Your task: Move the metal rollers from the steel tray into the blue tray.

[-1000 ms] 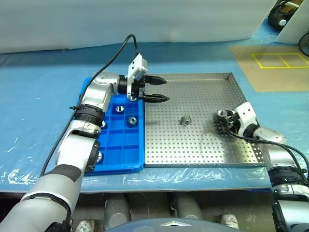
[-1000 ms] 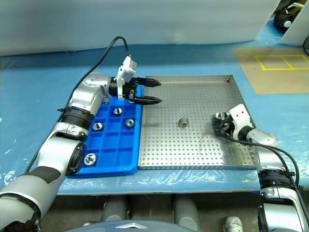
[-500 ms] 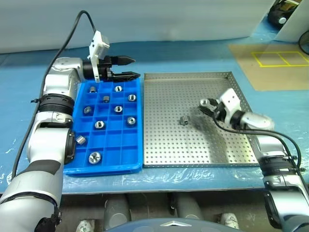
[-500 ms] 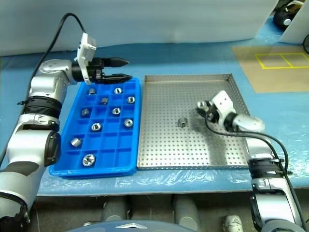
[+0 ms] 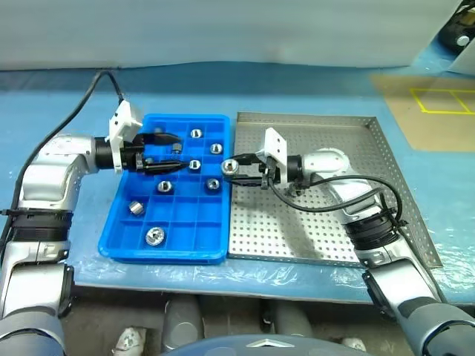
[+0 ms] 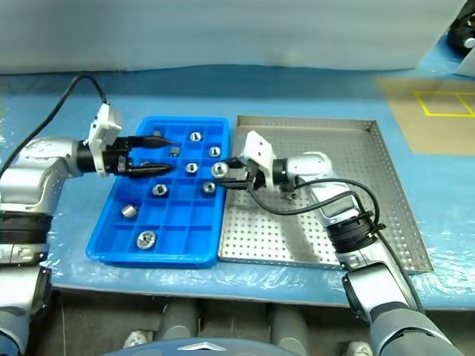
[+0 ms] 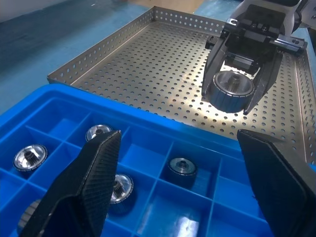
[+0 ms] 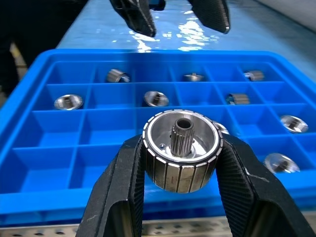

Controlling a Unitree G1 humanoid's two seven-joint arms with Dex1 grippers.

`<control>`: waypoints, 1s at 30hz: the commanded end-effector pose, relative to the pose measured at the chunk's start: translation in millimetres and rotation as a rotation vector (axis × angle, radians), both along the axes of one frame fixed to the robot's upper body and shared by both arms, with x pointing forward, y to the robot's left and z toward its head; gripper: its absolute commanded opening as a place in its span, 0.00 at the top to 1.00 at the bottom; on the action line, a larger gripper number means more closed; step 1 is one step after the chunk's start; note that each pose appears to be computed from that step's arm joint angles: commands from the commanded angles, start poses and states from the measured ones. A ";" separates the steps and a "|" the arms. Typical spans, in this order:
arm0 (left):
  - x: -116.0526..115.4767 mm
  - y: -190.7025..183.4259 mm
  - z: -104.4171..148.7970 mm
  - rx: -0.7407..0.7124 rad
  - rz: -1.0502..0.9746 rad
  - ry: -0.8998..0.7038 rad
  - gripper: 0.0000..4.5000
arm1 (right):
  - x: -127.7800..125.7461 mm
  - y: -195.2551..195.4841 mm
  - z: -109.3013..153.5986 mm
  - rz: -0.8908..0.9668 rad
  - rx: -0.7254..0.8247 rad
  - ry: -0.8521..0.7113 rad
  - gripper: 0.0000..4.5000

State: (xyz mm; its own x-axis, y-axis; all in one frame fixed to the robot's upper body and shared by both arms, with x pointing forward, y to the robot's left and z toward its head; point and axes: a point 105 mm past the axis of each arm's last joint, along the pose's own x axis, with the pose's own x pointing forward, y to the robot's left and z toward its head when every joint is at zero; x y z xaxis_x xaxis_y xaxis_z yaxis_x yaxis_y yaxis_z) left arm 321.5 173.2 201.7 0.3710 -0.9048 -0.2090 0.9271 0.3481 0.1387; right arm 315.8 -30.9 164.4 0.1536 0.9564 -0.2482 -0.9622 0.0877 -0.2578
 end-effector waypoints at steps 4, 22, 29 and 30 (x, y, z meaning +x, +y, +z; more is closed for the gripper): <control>-18.0 -5.2 9.6 -0.022 0.004 -0.011 0.11 | -40.5 19.5 4.5 0.201 0.012 0.064 0.64; -51.7 -16.6 16.5 -0.009 -0.208 -0.056 0.11 | -51.0 38.4 -29.5 0.229 0.004 0.212 0.64; -96.6 -4.3 -3.8 0.131 -0.355 0.058 0.11 | -51.5 30.0 -42.9 0.247 -0.050 0.227 0.64; -100.8 -4.0 -5.7 0.142 -0.369 0.066 0.11 | -51.8 29.6 -42.9 0.251 -0.048 0.230 0.64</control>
State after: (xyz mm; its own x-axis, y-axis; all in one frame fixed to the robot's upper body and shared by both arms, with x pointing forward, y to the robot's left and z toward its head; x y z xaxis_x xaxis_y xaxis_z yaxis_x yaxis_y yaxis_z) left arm 232.4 172.3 185.1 0.0545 -0.9360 -0.3476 0.9982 0.0417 0.0443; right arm 269.5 -5.7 113.3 -0.1141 0.9401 -0.3213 -0.9928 -0.1199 0.0019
